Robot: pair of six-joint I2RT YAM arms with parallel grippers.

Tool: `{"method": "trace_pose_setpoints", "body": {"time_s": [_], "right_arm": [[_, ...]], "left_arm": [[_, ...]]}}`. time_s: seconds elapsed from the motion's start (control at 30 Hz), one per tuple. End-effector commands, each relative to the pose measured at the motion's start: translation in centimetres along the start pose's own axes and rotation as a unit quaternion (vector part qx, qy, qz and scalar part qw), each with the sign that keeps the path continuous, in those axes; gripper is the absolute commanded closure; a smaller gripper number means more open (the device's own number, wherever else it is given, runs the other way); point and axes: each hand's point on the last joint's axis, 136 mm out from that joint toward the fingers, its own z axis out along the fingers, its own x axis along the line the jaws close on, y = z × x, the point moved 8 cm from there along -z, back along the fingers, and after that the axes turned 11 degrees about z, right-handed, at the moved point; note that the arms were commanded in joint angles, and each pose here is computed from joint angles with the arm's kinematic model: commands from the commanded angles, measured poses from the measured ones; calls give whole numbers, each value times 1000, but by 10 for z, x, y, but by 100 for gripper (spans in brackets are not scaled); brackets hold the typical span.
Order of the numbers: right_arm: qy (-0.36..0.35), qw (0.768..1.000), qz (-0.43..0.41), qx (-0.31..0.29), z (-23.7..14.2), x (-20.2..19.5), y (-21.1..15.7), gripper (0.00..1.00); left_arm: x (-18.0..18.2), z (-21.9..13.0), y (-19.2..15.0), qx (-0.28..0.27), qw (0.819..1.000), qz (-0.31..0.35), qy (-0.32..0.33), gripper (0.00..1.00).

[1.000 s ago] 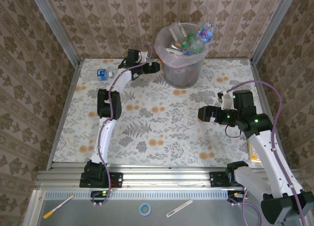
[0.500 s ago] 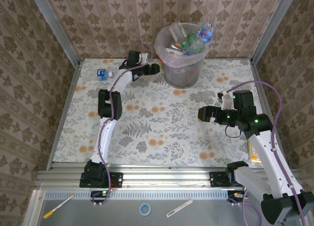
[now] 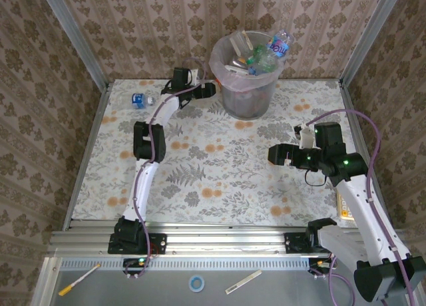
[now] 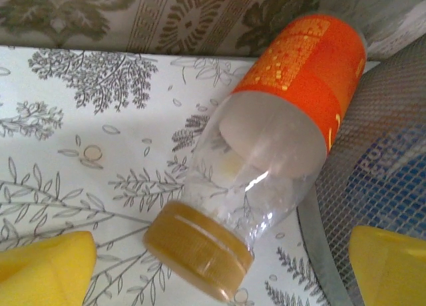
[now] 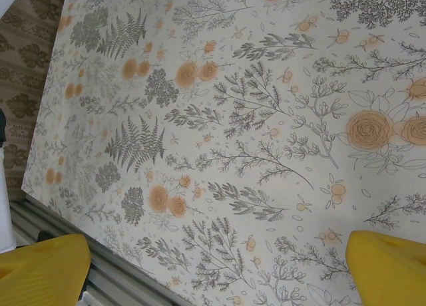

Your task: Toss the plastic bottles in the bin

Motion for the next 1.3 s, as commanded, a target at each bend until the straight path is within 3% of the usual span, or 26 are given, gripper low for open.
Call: {"method": "trace_pose_setpoints", "body": {"time_s": [0.0,0.23,0.5,1.27], "right_arm": [[-2,1000,-1,4,1,-2,-2,0],[-1,1000,-1,4,1,-2,-3,0],[1,1000,-2,2,-1,-2,-5,0],[0,1000,-2,-3,-4,-2,-7,0]], "left_arm": [[-2,9,3,-23,999,-11,-32,3],[-15,13,1,-19,998,2,-60,4],[-20,9,-5,3,997,2,-78,21],[-34,8,-24,60,995,9,-74,27]]}}
